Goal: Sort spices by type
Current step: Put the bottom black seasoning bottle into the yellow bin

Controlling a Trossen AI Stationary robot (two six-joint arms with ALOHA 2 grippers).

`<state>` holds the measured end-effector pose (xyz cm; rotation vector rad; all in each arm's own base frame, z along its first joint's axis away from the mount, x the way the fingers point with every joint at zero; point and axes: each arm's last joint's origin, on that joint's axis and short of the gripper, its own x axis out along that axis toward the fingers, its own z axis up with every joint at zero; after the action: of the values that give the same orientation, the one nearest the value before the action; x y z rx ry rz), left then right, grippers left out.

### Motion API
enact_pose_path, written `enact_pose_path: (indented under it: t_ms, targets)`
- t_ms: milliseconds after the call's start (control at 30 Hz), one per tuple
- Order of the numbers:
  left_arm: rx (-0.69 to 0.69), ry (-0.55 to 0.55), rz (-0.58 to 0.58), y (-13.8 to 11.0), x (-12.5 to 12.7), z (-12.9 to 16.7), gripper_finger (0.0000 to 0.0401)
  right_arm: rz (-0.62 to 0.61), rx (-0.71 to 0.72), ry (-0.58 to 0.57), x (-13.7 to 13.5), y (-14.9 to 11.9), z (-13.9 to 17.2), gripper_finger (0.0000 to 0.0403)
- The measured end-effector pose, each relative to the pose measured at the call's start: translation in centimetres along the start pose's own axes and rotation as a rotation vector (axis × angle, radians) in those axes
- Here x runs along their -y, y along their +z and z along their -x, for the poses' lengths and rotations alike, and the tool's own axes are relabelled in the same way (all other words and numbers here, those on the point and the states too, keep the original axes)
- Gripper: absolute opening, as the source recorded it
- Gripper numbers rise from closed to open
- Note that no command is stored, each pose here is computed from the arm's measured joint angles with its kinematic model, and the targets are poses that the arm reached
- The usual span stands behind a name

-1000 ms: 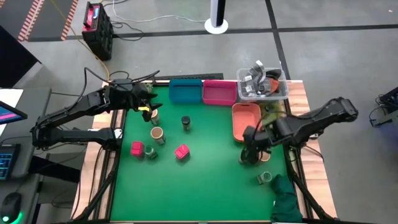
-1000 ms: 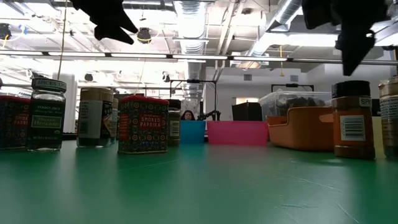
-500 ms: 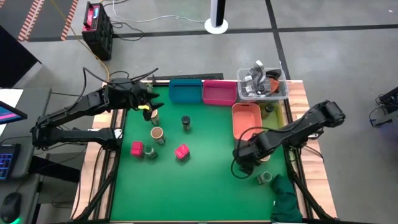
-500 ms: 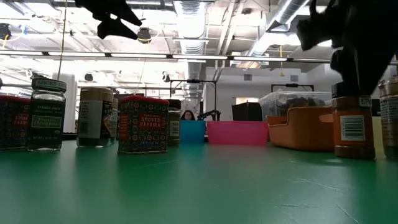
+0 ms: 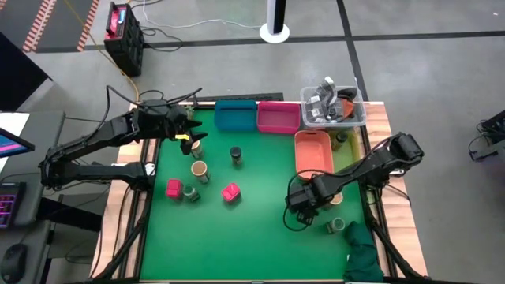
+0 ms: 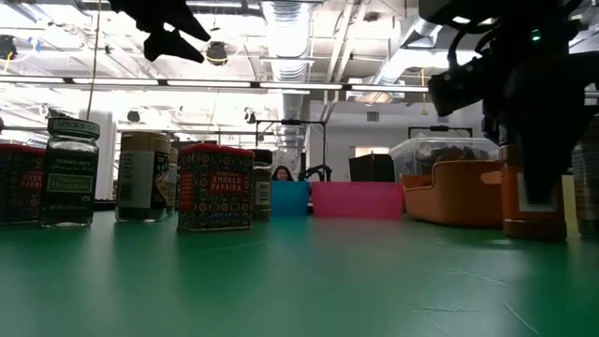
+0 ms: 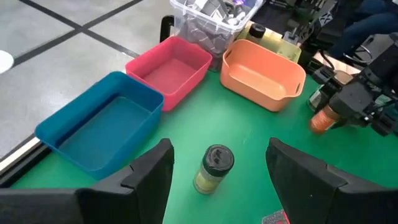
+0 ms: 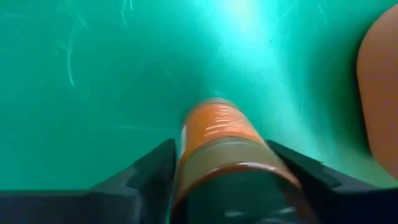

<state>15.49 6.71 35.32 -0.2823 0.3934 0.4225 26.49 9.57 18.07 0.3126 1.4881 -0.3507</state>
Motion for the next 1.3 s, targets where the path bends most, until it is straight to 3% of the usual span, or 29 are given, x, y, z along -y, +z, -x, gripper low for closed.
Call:
enact_pose_path:
  t_ms: [100, 267, 433, 533, 667, 800, 1000, 1300]
  targets:
    - [0.000, 0.001, -0.011, 0.0, 0.0, 0.0, 0.0242, -0.025, -0.010, 0.003, 0.6, 0.4, 0.1, 0.0200]
    - [0.001, 0.003, -0.031, 0.0, 0.0, 0.0, 0.0242, -0.038, 0.003, 0.038, 2.0, 1.5, 2.0, 0.0201]
    - [0.001, 0.003, -0.049, 0.0, 0.0, 0.0, 0.0242, -0.043, 0.170, 0.132, 4.2, 2.7, 7.0, 0.0201]
    - [0.001, 0.004, -0.048, 0.0, 0.0, 0.0, 0.0242, -0.139, 0.286, 0.119, 6.6, 2.2, 10.0, 0.0201]
    - [0.001, 0.004, -0.047, 0.0, 0.0, 0.0, 0.0242, -0.368, 0.315, -0.025, 10.3, -0.5, 12.0, 0.0201]
    - [0.001, 0.004, -0.050, 0.0, 0.0, 0.0, 0.0242, -0.576, 0.192, -0.129, 13.2, -3.4, 12.0, 0.0201]
    - [0.005, 0.024, -0.075, 0.0, -0.1, 0.0, 0.0242, -0.802, 0.136, -0.174, 14.9, -4.9, 10.8, 0.0208]
    - [0.007, 0.033, -0.076, 0.0, -0.1, 0.0, 0.0242, -0.917, 0.027, -0.252, 17.3, -5.0, 6.9, 0.0211]
